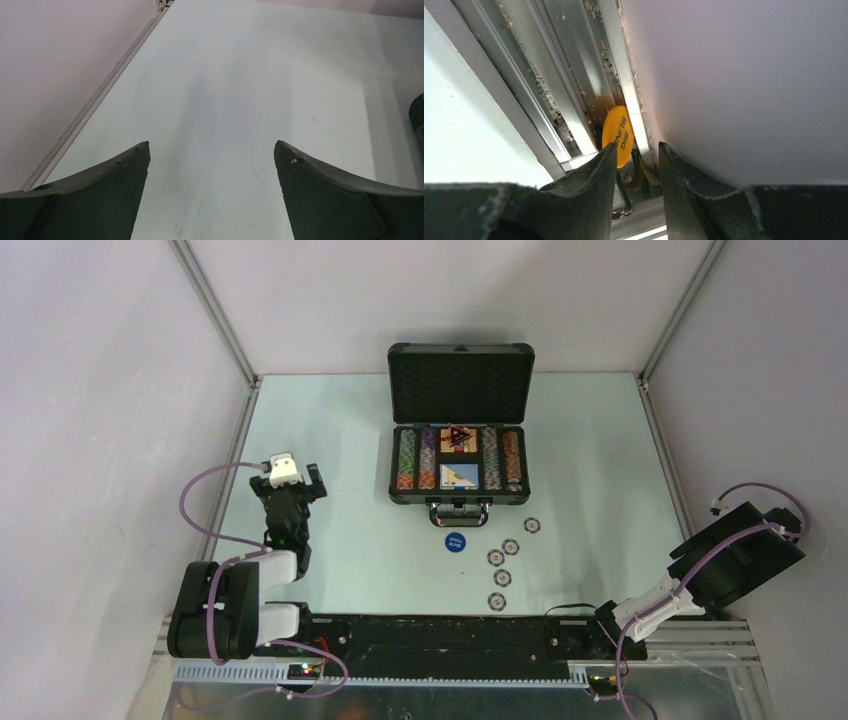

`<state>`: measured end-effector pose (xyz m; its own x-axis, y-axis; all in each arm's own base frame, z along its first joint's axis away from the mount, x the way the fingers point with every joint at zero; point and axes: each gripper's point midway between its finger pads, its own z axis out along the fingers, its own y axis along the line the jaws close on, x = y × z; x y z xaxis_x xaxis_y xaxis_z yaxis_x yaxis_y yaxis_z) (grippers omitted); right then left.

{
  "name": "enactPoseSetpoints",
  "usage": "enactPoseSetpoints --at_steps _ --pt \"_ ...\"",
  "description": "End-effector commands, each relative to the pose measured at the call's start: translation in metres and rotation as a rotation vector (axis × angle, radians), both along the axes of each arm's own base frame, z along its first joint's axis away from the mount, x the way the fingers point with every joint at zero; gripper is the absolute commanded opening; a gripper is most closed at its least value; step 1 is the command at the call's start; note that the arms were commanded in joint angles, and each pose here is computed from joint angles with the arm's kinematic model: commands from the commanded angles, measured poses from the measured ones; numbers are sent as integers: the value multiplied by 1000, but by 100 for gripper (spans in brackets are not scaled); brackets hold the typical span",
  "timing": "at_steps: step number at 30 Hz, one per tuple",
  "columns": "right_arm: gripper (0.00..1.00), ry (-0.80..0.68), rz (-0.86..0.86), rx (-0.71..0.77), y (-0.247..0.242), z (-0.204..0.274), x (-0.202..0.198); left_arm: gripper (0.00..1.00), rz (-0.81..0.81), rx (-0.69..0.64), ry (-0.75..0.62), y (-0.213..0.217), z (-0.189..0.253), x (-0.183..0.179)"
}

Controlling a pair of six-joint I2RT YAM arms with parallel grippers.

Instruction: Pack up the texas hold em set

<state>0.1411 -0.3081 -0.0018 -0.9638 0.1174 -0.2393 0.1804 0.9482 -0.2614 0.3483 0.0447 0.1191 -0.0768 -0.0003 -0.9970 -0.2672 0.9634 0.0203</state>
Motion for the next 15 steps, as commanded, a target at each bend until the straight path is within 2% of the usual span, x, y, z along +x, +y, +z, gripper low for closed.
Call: enactPoseSetpoints --at_steps 1,15 --pt "41 89 -14 149 22 -35 -23 98 13 -12 -66 3 16 3" --pt "44 72 15 227 39 -36 -22 98 14 -12 -67 3 16 3"
